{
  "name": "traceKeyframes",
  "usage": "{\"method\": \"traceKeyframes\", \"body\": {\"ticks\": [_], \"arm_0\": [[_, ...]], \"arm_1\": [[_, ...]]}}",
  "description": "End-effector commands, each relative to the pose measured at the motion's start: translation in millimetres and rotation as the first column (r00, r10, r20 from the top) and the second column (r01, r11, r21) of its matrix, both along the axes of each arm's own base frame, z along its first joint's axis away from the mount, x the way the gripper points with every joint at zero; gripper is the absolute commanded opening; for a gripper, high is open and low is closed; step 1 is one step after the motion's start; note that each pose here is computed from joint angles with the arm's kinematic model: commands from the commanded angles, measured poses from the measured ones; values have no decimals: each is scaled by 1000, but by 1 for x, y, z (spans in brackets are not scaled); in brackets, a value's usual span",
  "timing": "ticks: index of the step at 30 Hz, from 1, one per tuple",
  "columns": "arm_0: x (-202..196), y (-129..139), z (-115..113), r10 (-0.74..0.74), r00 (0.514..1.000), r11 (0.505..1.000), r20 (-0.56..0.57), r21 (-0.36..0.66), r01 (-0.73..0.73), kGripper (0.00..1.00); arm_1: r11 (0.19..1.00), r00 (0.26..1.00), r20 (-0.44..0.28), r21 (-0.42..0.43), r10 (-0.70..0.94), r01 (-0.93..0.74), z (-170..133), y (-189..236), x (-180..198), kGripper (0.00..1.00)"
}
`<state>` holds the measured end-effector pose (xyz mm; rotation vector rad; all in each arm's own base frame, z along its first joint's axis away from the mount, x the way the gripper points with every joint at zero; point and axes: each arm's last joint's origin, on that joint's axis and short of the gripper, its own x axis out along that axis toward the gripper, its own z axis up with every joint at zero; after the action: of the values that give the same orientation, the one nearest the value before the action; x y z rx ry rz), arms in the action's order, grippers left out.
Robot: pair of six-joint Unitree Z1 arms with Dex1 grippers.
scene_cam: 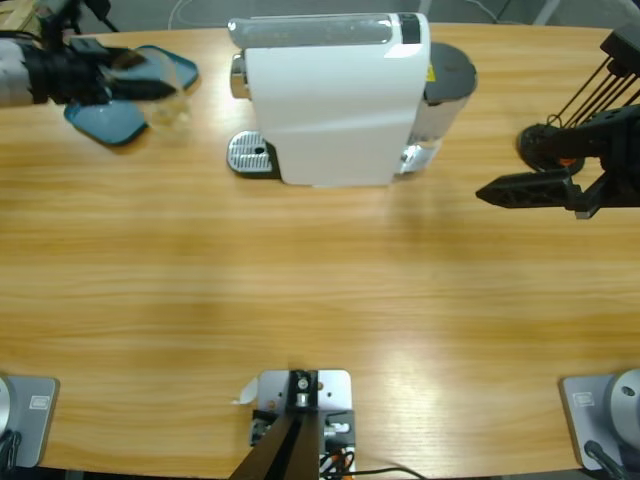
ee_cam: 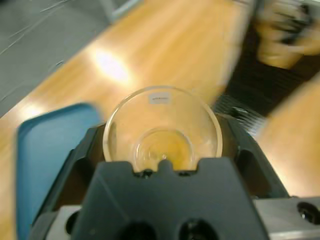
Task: Pour coffee
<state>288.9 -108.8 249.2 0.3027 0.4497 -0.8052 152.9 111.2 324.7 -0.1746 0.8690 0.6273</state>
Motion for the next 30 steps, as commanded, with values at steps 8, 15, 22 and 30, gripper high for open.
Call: {"method": "traceKeyframes", "body": {"ticks": [8, 15, 22, 30], "arm_0": [[94, 29, -50, 568, 820, 814, -72, -95, -573, 0], [108, 22, -69, 577, 808, 807, -115, -72, -587, 0], [108, 14, -81, 613, 783, 786, -106, -20, -618, 0], [110, 14, -83, 612, 781, 788, -123, 4, -616, 0]], "arm_1": [[1000, 1000, -2, -15, -22, 22, 1, 7, 18, 1000], [999, 999, -4, -20, -34, 34, -3, 14, 32, 1000], [999, 999, -14, -26, -38, 37, -7, 13, 34, 1000], [999, 999, -18, -28, -40, 39, -9, 15, 38, 1000]]}}
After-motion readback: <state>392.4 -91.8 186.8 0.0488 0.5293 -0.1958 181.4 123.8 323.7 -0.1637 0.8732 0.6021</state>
